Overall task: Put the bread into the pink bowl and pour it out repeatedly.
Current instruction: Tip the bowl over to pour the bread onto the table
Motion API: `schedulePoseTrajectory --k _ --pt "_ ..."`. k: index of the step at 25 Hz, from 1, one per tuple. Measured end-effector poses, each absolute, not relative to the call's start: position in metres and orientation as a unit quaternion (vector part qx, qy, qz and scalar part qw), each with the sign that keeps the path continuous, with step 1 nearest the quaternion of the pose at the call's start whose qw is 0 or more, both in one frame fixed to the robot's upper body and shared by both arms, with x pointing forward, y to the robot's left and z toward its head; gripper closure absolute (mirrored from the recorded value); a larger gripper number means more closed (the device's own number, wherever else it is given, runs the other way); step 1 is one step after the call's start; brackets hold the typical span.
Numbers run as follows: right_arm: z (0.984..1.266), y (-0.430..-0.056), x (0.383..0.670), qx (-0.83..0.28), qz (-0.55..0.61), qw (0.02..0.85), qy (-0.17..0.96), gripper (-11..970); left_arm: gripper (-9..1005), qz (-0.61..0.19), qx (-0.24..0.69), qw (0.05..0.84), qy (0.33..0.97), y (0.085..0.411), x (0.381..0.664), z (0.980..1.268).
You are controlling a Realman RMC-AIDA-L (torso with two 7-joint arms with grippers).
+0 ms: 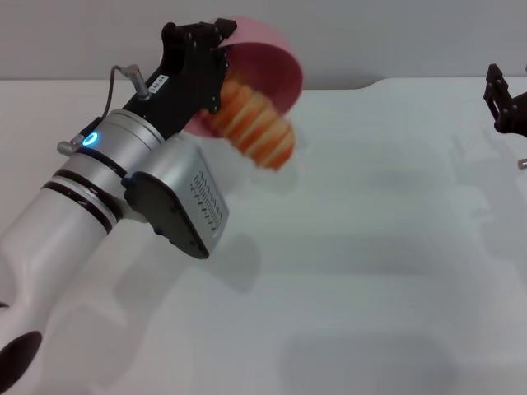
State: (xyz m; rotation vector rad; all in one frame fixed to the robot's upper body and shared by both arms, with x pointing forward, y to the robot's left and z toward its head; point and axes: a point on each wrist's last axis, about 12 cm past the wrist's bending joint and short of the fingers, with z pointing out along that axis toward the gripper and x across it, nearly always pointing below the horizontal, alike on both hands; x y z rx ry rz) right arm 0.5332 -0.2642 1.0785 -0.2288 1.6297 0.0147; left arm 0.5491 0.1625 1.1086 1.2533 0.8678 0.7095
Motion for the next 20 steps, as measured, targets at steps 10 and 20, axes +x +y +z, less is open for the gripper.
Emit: schedulePoseTrajectory --k 10,20 --pt "1.079 -0.262 0.537 -0.106 0.009 0.676 0.729 451 948 0.325 0.546 0.670 0.384 0.165 0.549 1.108" --pt "1.077 -0.261 0.538 -0.108 0.009 0.668 0.737 451 947 0.282 0.493 0.678 0.466 0.164 0.561 1.114"
